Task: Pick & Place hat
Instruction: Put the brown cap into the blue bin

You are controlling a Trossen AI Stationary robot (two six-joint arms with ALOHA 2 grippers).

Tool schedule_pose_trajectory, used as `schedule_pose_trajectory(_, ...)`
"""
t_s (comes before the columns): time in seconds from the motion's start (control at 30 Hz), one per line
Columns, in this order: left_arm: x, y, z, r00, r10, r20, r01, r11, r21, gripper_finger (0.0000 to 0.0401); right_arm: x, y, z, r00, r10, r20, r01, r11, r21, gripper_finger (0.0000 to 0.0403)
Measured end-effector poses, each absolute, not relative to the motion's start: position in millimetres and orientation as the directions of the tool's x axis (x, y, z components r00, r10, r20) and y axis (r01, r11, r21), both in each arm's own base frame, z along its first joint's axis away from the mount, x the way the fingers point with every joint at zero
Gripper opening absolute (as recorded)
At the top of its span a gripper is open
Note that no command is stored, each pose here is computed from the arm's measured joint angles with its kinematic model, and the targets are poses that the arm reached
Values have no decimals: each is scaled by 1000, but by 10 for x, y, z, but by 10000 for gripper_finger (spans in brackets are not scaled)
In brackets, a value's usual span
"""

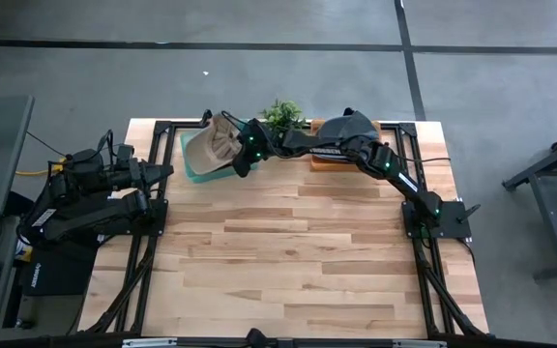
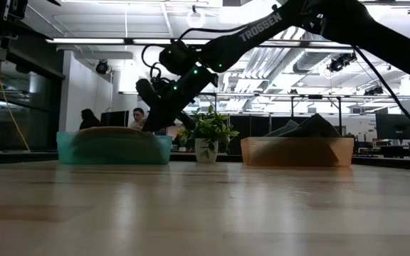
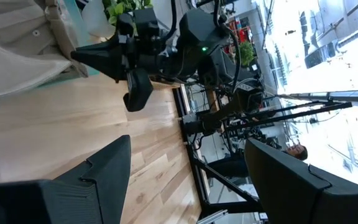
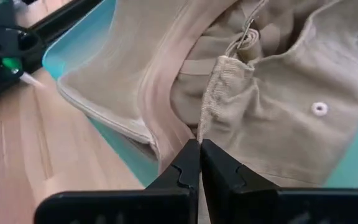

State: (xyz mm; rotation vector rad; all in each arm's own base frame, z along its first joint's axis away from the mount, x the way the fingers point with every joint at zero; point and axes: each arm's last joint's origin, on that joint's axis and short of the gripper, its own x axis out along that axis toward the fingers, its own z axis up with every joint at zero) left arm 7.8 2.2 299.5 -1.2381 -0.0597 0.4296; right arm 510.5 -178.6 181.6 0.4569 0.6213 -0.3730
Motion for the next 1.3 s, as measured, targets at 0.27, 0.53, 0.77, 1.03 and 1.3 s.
schedule_pose_trajectory(0.27,77,25,2995,915,359,-186,-288,254,-924,275,5105,-1789,1718,745,-145,-651,442,838,319,1)
schedule_pose_trajectory(0.53,77,25,2995,915,359,-186,-287,253,-924,275,5128,-1791,1771,774,-148,-616,421,846,326,43)
schedule_pose_trajectory(0.77,77,25,2995,915,359,-186,-287,253,-924,275,5132,-1773,1781,793,-74,-605,367,850,377,156)
schedule_pose_trajectory(1.03,77,25,2995,915,359,-186,-287,254,-924,275,5098,-1762,1961,804,-95,-587,370,853,369,245)
schedule_pose_trajectory(1.3,76,27,2995,912,366,-186,-290,253,-923,275,5036,-1789,2191,818,-134,-559,372,865,336,249)
